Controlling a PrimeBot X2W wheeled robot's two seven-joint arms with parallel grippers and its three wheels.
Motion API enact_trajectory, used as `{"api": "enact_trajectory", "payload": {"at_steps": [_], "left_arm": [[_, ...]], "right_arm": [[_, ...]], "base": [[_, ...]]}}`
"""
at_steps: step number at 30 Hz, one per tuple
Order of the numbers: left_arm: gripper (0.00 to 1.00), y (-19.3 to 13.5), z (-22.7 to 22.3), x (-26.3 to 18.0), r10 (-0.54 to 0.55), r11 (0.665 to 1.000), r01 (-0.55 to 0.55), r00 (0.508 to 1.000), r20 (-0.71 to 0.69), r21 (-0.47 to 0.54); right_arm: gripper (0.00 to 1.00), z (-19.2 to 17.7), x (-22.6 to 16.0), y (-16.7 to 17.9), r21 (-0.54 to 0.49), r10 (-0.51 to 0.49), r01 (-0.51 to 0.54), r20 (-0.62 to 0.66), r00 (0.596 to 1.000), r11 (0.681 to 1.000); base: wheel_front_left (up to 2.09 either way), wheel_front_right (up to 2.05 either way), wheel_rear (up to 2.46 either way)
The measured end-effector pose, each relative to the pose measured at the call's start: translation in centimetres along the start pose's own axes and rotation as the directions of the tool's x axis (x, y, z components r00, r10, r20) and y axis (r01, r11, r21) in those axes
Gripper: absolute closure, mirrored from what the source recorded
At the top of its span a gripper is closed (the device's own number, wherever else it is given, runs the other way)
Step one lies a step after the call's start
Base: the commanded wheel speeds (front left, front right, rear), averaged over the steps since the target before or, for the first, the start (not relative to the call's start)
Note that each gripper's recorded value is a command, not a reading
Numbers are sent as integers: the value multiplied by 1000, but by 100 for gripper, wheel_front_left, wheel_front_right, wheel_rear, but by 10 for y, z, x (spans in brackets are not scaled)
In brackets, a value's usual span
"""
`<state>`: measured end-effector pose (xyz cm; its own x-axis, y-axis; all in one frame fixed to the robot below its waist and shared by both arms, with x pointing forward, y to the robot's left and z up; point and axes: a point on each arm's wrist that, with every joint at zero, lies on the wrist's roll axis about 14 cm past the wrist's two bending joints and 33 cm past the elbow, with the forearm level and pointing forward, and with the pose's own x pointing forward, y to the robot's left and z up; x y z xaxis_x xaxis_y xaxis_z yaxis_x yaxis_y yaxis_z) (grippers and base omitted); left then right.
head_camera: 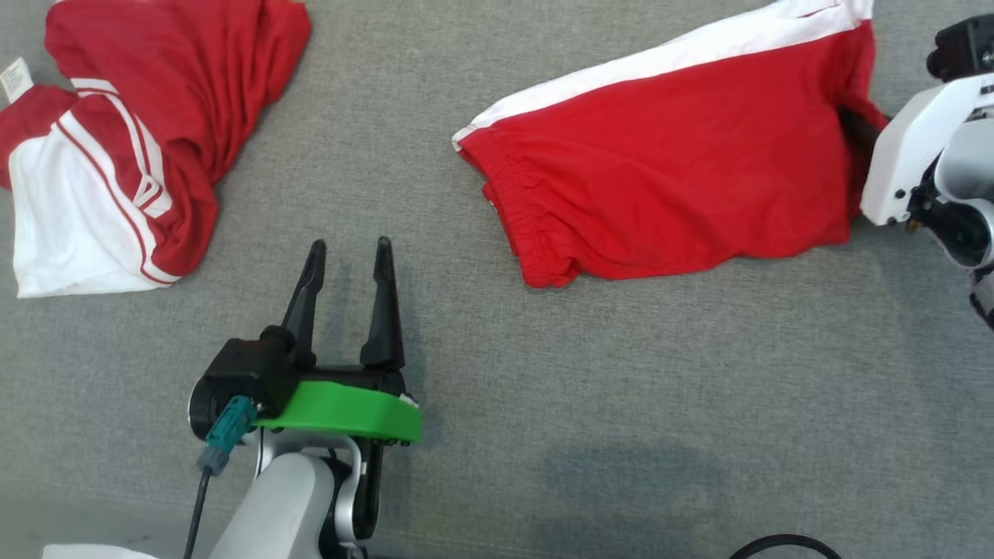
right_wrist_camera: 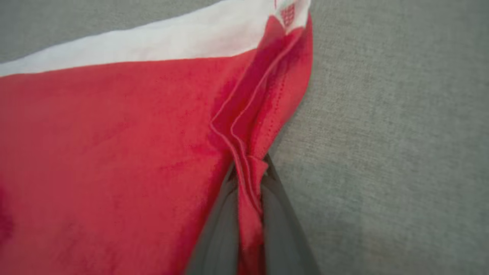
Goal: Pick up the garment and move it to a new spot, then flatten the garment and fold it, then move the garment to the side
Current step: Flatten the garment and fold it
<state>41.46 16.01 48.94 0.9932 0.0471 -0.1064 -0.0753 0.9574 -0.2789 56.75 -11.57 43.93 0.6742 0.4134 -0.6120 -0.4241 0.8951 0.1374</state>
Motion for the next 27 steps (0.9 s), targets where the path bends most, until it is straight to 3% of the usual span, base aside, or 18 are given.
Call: {"api": "enact_trajectory", "payload": {"at_steps": [8,14,20,25,27], "left_arm": [[0,11,-12,-18,7,1000,-7,999,-38,7],[0,3,-17,-30,-42,999,42,997,-58,4],[0,-20,-29,-46,-155,988,156,983,-99,-1],[0,-40,-33,-60,-245,969,248,963,-112,11],[0,-45,-33,-64,-254,967,256,961,-111,-2]], "right_arm": [[100,-11,-37,14,203,40,-52,65,997,978],[100,-37,-90,-24,352,-69,35,83,994,935],[100,-78,-157,-89,487,-286,224,55,957,844],[100,-96,-222,-147,556,-496,383,61,866,737],[100,-91,-239,-159,564,-545,408,91,833,718]], "base": [[0,0,0],[0,0,0],[0,0,0],[0,0,0],[0,0,0]]}}
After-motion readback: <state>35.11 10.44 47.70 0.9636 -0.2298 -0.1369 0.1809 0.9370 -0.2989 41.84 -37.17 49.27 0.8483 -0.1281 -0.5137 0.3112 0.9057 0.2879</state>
